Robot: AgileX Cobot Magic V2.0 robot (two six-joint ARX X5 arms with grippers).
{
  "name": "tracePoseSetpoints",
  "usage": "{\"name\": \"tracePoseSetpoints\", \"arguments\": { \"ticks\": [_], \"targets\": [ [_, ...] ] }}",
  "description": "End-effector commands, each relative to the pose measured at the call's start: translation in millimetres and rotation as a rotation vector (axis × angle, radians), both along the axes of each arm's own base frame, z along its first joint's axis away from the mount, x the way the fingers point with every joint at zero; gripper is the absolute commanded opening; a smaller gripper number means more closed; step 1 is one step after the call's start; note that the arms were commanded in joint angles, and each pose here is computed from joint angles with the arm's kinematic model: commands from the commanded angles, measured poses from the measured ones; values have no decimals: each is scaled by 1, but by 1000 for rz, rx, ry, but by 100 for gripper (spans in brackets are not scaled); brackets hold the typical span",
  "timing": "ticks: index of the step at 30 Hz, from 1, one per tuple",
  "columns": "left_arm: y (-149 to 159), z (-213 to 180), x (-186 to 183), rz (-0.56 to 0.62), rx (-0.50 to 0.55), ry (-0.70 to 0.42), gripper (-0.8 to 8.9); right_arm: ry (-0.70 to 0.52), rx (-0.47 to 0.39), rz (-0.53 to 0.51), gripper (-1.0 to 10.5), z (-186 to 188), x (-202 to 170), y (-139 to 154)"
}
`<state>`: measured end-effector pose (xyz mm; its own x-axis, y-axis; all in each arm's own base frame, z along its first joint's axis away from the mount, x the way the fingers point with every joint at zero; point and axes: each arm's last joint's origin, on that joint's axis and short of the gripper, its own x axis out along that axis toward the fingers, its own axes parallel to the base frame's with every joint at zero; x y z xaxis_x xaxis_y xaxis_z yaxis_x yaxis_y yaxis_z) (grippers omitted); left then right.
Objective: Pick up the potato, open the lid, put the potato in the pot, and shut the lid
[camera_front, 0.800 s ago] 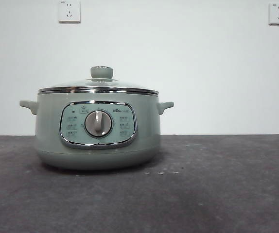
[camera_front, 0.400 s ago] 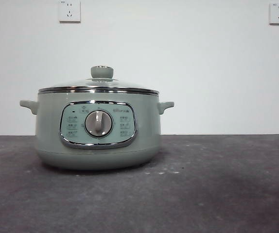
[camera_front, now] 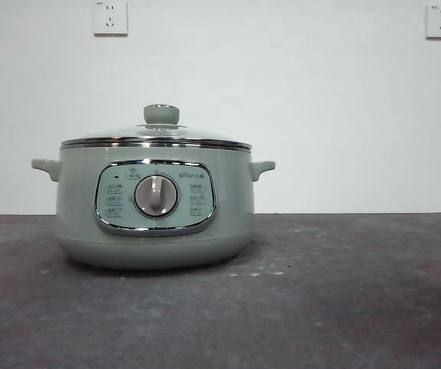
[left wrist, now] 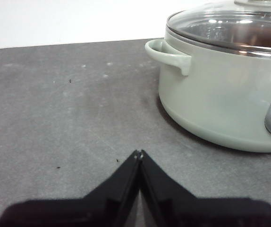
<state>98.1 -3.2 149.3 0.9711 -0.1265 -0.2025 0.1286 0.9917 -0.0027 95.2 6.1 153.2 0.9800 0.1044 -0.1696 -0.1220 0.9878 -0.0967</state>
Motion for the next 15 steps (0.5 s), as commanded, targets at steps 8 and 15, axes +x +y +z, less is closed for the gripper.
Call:
{"name": "tracePoseSetpoints", "arguments": {
  "ticks": [8, 15],
  "targets": [
    [0, -3, 1, 2, 2, 7, -3, 4, 10, -9, 1, -3, 0, 0],
    [0, -3, 1, 2, 2, 7, -4, 5, 10, -9, 1, -3, 1, 0]
  ]
}}
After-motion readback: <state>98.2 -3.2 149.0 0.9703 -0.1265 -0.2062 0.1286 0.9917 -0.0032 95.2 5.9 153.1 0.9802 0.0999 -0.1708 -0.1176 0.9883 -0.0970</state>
